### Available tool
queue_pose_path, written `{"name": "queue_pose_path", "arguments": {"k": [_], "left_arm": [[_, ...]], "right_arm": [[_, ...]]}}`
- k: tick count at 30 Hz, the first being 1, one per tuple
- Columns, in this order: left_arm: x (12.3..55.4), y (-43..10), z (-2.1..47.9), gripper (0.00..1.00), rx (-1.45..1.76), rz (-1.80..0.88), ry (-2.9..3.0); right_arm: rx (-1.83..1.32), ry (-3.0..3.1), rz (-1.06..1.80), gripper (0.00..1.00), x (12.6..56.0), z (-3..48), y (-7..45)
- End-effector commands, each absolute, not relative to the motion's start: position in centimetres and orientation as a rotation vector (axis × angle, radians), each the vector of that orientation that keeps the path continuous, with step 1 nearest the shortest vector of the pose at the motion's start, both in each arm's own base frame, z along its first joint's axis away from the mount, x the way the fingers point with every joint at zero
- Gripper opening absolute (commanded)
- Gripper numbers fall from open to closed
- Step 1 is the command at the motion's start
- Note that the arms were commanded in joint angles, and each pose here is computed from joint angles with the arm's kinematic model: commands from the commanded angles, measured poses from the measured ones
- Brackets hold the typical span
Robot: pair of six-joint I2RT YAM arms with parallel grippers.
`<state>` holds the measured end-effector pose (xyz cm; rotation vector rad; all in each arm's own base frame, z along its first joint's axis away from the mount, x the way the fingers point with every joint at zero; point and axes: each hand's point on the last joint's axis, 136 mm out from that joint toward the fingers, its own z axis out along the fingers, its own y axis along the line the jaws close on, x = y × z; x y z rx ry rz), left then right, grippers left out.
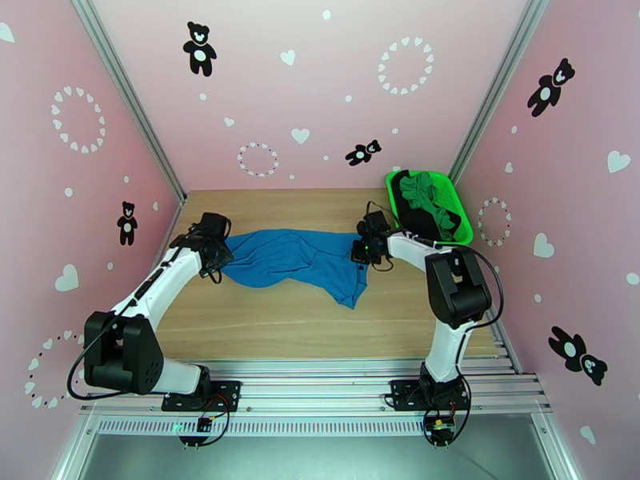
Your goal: Fold and stack the mixed laundry pile
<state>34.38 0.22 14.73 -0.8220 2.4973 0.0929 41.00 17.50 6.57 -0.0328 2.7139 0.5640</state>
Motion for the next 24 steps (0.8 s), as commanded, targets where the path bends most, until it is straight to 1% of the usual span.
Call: {"name": "queue_pose_path", "arguments": {"k": [1,3,5,10,13,16,18,24], "left_arm": [[35.2,0.3,19.2,0.00,-0.791,0.046,2.420],[35.4,0.2,21.8,0.00,-0.775,0.021,2.381],[35.4,0.0,24.4,0.00,-0.750,-0.014,2.347],[34.3,-0.3,30.8,0.00,-0.700,-0.085,2.258],[32.7,-0.4,35.4,0.00,-0.674,-0.150,2.185],[30.2,-0.7,39.9,0.00,-0.645,-0.232,2.105],[28.0,-0.8,42.8,0.00,-0.631,-0.272,2.058],[19.6,-0.6,50.1,0.00,-0.565,-0.387,1.899]], "right_arm": [[-0.224,2.461,0.561,0.00,40.9,18.6,17.4],[-0.349,2.300,0.541,0.00,39.0,25.2,17.4],[-0.472,2.130,0.499,0.00,36.0,31.5,17.2],[-0.612,1.771,0.442,0.00,27.5,42.9,15.6],[-0.655,1.590,0.450,0.00,22.5,48.2,14.6],[-0.675,1.447,0.480,0.00,18.0,53.1,13.7],[-0.690,1.379,0.516,0.00,15.3,55.9,13.4],[-0.705,1.177,0.619,0.00,7.8,63.4,12.2]]}}
